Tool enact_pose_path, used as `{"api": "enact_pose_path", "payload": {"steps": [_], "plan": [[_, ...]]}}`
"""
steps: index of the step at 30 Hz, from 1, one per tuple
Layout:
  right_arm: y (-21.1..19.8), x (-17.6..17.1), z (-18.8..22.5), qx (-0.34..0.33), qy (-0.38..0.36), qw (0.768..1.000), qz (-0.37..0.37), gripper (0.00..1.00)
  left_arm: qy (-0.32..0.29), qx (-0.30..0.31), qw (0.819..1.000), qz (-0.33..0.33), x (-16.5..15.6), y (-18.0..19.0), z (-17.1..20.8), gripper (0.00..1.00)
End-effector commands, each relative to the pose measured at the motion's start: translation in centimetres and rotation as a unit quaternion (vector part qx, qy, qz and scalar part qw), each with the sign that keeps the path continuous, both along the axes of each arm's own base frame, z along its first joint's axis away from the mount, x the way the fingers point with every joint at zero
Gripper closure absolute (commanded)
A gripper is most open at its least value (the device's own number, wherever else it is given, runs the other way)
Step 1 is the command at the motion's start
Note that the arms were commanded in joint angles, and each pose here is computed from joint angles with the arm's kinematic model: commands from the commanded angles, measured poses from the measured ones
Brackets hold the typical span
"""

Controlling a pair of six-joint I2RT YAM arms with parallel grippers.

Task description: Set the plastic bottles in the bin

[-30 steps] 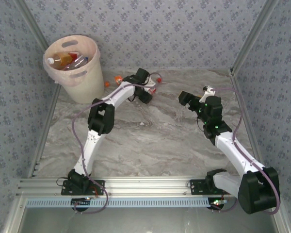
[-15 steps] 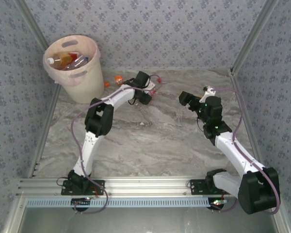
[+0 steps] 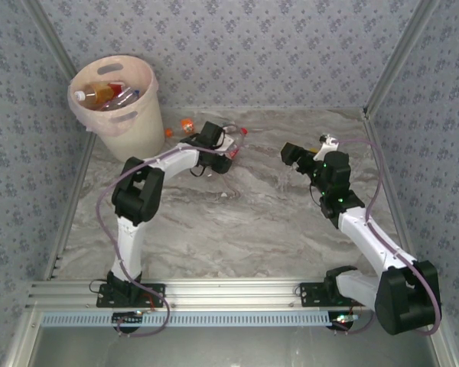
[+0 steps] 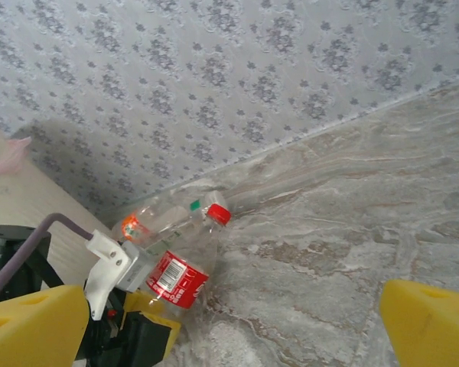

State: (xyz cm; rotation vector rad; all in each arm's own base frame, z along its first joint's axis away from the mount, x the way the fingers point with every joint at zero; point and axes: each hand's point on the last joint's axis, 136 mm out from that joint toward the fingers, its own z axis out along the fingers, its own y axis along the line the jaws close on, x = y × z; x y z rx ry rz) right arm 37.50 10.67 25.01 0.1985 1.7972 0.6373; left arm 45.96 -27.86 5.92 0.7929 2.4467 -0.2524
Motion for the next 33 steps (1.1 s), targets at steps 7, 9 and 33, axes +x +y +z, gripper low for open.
{"api": "enact_pose_path", "payload": {"steps": [7,9,33], "plan": [[6.5,0.0,1.9,-0.008,-0.045,0.991,0.123,0.0,-0.077,-0.159,0.983,0.059,0.3,2.5,11.1,0.58],[7.6,0.1,2.0,-0.013,-0.045,0.99,0.136,0.0,-0.091,-0.168,0.979,0.066,-0.1,3.3,12.8,0.58],[11.3,-1.1,5.3,-0.056,-0.083,0.981,0.167,0.0,-0.386,-0.15,0.886,0.206,2.5,19.4,37.7,0.54]]}}
